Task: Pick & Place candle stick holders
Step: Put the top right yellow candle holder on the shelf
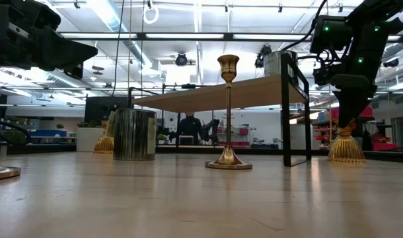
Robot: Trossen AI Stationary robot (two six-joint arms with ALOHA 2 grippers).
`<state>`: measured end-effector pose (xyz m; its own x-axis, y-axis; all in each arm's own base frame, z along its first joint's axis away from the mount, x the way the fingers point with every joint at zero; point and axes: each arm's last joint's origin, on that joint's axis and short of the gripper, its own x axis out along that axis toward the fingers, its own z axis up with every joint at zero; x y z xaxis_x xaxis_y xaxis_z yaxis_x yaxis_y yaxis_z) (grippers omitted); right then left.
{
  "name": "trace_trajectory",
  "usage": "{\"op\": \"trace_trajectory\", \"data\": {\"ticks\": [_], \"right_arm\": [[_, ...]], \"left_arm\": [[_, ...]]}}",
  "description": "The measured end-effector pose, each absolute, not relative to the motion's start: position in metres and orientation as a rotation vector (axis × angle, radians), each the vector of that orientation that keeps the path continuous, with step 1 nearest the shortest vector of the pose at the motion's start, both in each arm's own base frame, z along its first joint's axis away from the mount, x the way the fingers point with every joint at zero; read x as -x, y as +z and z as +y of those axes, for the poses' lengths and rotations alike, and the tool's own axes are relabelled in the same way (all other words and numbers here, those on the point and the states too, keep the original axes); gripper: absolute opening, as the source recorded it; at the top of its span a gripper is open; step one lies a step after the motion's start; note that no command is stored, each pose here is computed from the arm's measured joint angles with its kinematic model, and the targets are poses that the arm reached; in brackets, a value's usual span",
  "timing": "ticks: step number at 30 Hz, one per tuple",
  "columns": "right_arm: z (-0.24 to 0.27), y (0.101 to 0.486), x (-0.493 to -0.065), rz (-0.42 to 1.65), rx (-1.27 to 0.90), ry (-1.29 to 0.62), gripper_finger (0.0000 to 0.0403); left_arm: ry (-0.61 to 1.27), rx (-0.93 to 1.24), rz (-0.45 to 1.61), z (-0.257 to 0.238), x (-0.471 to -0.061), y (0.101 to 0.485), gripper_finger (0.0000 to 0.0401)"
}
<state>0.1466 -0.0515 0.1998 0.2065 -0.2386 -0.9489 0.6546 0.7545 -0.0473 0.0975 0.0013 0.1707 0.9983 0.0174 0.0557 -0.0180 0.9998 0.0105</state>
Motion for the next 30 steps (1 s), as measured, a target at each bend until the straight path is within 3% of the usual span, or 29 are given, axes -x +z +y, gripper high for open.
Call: {"op": "trace_trajectory", "data": {"ticks": [30], "right_arm": [[-0.048,0.235,-0.143,1.294,-0.470,-0.592,0.0173]], "left_arm": [[0.018,-0.011,-0.056,0.001,-0.098,0.171,0.0012]]}}
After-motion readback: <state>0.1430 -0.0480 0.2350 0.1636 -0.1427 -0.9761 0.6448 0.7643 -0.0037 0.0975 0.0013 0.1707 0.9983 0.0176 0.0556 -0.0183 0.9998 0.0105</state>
